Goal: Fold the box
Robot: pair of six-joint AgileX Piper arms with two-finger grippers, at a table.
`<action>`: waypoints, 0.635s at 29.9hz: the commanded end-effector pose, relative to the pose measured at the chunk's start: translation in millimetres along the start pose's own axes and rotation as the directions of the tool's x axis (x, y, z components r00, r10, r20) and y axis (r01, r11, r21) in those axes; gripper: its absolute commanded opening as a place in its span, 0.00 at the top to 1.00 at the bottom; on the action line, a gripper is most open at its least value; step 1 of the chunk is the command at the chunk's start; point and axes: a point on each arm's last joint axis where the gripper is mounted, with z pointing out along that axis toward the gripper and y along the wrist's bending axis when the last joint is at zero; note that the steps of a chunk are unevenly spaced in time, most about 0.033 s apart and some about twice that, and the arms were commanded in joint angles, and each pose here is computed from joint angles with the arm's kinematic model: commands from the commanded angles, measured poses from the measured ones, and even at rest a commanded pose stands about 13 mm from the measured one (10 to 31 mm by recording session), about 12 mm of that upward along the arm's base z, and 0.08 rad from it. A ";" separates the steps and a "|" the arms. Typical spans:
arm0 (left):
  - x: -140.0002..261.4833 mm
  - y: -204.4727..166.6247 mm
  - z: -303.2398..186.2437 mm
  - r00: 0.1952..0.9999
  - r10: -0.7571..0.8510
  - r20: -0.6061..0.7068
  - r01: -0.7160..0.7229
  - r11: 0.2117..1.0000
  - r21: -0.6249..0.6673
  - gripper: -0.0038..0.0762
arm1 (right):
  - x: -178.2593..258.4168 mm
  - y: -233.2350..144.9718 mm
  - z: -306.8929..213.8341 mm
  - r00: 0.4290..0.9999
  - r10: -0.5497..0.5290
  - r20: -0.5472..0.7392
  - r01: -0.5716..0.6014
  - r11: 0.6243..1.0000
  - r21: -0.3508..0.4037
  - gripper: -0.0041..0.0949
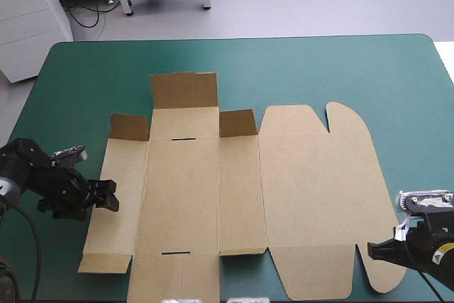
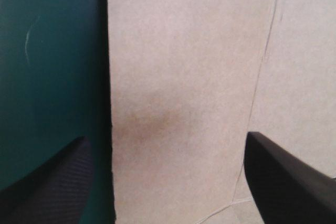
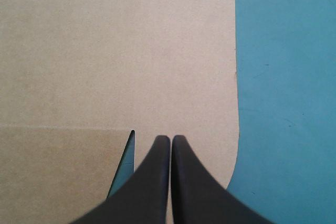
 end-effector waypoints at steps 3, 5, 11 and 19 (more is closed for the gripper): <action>2.1 -2.3 -5.6 1.000 0.003 -0.003 -0.003 1.000 0.013 0.24 | -9.1 -0.3 -4.3 0.998 -0.004 0.066 0.004 1.000 0.004 0.96; 3.7 -1.5 -0.9 1.000 -0.007 -0.016 0.007 1.000 0.021 0.24 | -9.1 -0.3 -4.3 0.998 -0.006 0.066 0.005 1.000 0.004 0.96; 5.4 -11.2 6.3 0.999 -0.014 -0.029 0.019 0.987 0.158 0.24 | -9.3 -0.3 -4.3 0.998 -0.014 0.067 0.013 1.000 0.005 0.96; 3.1 -28.0 2.2 1.000 0.020 0.007 -0.022 0.939 0.344 0.24 | -9.3 -0.3 -4.3 0.998 -0.019 0.067 0.019 1.000 0.005 0.96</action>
